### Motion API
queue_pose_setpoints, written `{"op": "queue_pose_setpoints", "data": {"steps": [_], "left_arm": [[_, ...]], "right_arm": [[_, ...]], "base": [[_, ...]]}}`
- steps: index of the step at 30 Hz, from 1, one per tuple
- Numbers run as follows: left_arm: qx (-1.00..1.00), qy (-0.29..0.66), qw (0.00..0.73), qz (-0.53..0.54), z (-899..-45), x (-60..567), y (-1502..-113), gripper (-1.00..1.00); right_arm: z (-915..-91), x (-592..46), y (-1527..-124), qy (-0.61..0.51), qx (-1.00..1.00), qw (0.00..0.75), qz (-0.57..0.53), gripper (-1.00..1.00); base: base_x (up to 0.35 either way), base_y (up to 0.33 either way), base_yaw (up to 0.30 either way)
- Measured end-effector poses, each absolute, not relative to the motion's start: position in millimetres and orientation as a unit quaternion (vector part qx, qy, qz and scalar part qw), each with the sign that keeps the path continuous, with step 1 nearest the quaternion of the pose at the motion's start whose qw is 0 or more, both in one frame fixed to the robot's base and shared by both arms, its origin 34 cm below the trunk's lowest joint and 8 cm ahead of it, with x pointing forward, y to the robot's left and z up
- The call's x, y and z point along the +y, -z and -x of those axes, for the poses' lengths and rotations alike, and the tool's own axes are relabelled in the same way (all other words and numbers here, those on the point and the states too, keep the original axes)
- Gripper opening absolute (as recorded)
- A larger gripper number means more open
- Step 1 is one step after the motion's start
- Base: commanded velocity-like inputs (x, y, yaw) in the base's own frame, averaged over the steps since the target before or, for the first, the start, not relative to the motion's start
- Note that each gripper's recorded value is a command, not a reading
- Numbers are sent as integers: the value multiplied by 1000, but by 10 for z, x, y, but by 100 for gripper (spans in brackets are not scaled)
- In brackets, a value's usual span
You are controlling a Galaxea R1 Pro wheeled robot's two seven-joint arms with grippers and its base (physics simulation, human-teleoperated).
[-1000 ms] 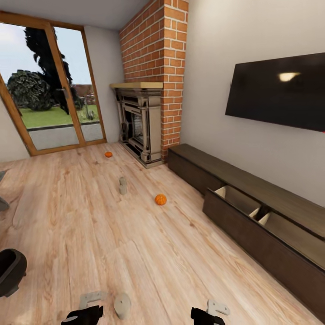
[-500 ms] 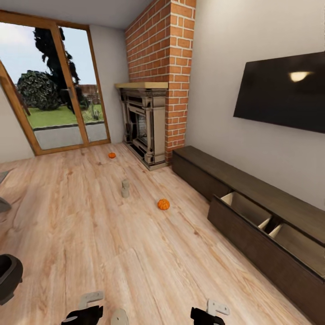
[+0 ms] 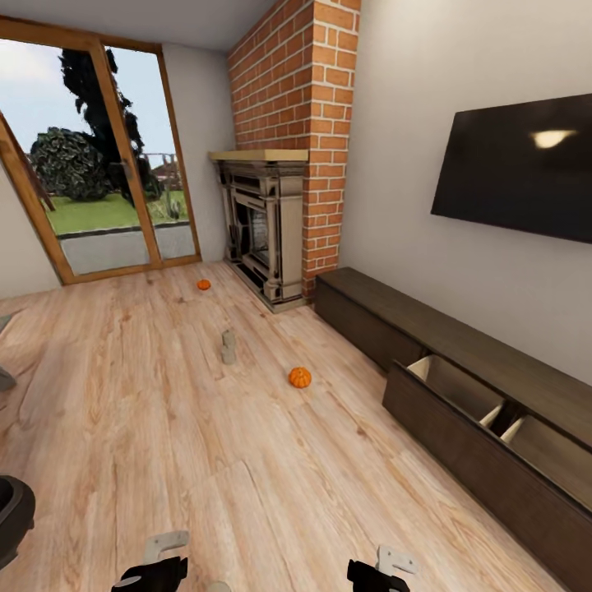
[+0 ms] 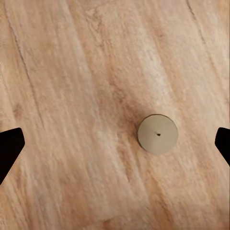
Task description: Place each of the two pumpkins and all three candles from the living room inside a cabinet in the living room (use any cabinet), then make sure every cabinet is closed, and position the cauldron so it is next to a table in the living room.
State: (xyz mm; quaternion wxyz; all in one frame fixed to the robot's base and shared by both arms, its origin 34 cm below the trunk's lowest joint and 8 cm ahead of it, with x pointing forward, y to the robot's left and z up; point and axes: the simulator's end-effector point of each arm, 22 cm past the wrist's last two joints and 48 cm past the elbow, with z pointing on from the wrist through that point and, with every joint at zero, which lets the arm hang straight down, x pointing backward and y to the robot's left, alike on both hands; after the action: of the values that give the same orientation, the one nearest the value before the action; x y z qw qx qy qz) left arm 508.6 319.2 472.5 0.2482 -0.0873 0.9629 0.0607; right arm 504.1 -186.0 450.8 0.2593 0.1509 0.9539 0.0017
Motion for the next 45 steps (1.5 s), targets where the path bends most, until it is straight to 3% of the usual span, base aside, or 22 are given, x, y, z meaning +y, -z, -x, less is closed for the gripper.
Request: {"op": "queue_pose_setpoints", "data": {"steps": [16,45], "left_arm": [[962,-61,250,88,-5094,3193,-4729,100],[957,-56,272,77,-5135,3100,-4534,100]], "right_arm": [[-5043,-1861,-4508,-2,954,260,-151,100],[-5031,-1871,-4286,-2,953,262,-151,100]], "base": [[173,-46,0],[6,5,0]]}}
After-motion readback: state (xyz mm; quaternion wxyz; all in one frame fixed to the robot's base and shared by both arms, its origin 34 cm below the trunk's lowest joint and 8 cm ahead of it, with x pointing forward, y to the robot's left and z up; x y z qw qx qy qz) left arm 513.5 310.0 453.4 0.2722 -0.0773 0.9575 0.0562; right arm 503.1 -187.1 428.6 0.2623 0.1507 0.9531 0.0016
